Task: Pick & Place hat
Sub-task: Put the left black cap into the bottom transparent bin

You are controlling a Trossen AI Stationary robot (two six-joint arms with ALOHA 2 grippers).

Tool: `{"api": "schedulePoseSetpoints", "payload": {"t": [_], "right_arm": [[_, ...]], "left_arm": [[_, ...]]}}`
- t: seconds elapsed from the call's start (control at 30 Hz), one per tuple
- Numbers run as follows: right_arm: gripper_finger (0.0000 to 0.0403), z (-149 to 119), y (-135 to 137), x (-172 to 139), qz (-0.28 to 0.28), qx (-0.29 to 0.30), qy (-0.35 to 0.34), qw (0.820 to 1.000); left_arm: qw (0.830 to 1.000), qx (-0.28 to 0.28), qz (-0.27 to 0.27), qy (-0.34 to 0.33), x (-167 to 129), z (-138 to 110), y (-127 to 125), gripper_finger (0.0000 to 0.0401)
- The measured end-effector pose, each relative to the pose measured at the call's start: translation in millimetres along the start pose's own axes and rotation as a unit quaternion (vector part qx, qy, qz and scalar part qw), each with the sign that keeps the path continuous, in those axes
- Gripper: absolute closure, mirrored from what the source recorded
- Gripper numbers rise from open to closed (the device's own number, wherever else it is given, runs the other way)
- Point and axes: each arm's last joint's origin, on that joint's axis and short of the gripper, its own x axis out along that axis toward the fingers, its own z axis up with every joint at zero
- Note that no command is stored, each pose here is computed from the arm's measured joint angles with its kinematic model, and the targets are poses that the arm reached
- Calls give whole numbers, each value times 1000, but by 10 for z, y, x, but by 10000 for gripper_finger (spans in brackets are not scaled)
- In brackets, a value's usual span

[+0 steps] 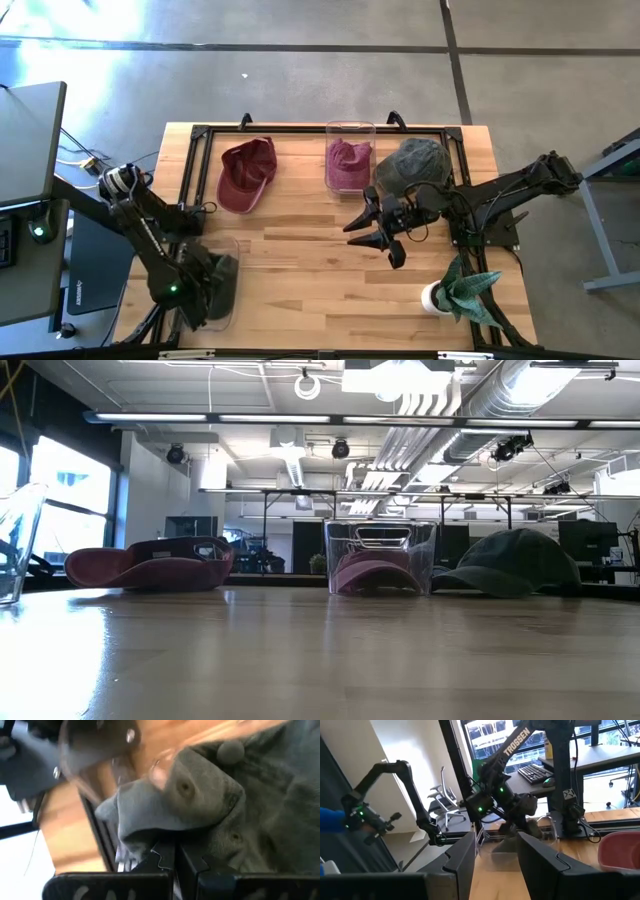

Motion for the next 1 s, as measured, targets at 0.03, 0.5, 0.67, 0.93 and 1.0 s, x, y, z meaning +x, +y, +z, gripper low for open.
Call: {"api": "schedulePoseSetpoints", "payload": {"t": [0.03,0.5,0.67,0.93,1.0], "right_arm": [[263,2,-1,0,-2,4,-2,1000],[263,43,-12,-3,-34,18,-30,999],[263,46,-19,-4,-47,27,-35,998],[263,47,-24,-5,-54,28,-37,997],[263,46,-22,-4,-50,28,-35,998]], "left_arm": [[1000,0,-3,-11,32,11,3,401],[999,3,-54,-1,-412,153,95,401],[988,-3,-156,-14,-613,137,37,401],[982,-32,-173,-64,-130,157,-180,401],[982,-43,-175,-60,5,183,-225,401]]}}
